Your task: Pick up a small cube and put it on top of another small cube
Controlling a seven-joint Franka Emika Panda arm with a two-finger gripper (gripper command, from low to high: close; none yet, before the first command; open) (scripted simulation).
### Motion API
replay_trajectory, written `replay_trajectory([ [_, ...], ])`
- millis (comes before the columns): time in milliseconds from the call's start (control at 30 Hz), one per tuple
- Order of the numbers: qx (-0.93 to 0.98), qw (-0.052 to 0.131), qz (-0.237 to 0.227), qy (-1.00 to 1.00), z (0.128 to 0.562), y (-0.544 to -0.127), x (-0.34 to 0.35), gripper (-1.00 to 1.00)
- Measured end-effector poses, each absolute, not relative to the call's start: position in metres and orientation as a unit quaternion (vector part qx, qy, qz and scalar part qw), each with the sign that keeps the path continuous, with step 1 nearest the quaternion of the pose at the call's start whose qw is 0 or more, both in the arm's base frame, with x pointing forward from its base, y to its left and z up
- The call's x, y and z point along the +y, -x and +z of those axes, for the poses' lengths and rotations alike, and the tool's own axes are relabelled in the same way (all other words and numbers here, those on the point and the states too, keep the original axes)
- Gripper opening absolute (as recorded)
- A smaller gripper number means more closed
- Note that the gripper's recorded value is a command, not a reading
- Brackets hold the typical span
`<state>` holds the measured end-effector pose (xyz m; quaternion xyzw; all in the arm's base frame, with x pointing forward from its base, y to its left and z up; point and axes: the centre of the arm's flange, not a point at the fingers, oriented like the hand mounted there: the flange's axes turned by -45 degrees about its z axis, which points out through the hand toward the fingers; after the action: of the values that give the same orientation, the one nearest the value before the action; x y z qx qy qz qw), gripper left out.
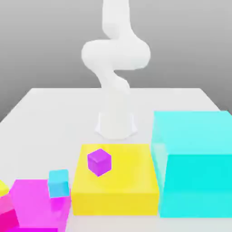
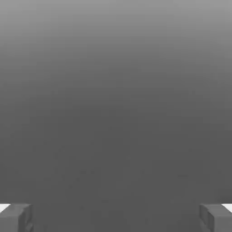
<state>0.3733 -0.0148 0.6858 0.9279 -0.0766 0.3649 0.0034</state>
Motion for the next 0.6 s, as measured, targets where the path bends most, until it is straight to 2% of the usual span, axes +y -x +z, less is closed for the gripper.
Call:
replay_trajectory([
  [300,-0.328,0.021,0.276,-0.903,0.58,-0.448,-0.095,0.0],
  [600,-0.555,0.027,0.19,-0.809,0.458,-0.473,-0.193,0.0],
])
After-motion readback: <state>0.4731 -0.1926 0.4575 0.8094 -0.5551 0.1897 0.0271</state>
